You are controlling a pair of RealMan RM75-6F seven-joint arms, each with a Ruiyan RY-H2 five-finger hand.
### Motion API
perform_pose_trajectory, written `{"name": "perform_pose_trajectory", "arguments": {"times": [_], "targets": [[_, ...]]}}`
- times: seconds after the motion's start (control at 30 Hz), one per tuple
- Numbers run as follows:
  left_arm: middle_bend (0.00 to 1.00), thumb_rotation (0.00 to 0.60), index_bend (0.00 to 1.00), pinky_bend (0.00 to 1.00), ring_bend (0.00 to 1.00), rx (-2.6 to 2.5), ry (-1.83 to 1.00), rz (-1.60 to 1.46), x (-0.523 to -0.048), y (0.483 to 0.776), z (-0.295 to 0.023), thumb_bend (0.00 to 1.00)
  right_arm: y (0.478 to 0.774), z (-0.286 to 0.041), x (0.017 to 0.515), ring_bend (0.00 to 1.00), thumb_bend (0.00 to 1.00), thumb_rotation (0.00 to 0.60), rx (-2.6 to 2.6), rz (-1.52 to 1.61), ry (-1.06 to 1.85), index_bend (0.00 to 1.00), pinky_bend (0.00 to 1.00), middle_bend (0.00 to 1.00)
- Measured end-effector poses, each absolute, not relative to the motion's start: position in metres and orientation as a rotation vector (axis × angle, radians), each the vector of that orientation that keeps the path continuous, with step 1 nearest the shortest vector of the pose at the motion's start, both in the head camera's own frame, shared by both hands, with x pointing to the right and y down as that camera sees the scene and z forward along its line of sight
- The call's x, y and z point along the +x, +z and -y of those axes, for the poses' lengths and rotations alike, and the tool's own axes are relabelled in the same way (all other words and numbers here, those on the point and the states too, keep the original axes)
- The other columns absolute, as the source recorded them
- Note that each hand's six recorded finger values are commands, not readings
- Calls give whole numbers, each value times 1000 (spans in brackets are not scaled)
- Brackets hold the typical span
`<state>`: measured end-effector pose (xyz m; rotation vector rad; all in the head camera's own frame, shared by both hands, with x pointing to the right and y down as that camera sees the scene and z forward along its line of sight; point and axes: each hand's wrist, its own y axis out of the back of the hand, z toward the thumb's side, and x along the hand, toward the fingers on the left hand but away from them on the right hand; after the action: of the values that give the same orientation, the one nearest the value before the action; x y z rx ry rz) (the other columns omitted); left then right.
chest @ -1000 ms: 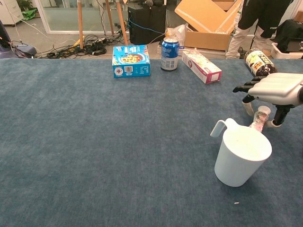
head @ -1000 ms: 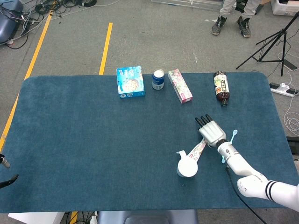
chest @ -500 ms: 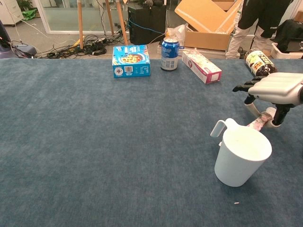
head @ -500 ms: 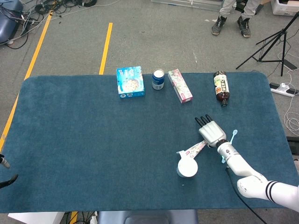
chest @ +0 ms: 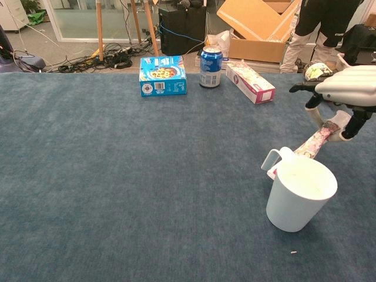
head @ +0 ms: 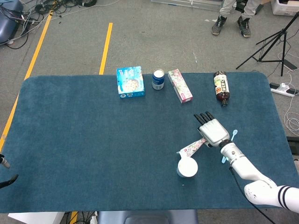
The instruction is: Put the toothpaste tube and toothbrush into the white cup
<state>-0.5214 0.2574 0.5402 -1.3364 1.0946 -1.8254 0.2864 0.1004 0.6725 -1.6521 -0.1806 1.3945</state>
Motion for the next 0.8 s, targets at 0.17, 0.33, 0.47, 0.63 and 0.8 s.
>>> {"name": "perform_pose_trajectory", "arguments": {"times": [0.17, 0.33, 0.47, 0.63, 0.8], "targets": [[329, 600, 538, 409, 359, -1336, -1824, -1096, -521, 540, -258, 106, 651, -98, 280, 0, 199, 600, -1691, 243, 1361, 647, 67, 26], [329, 600, 538, 409, 359, -1336, -1824, -1096, -521, 540, -258, 105, 627, -94, 273, 0, 199, 600, -1730, 309, 1318, 647, 67, 26], [329, 600, 538, 409, 359, -1337, -1826, -1096, -521, 540, -258, 106, 611, -92, 270, 0, 199, 600, -1748, 350, 1291, 647, 67, 26], [329, 600, 538, 409, 359, -1337, -1828, -1093, -522, 541, -258, 106, 590, -91, 267, 0, 200, 600, -1774, 401, 1257, 647, 67, 26], [329, 600, 538, 409, 359, -1335, -1831, -1089, -522, 541, -258, 106, 563, -91, 266, 0, 200, 600, -1797, 456, 1209, 647, 67, 26]]}}
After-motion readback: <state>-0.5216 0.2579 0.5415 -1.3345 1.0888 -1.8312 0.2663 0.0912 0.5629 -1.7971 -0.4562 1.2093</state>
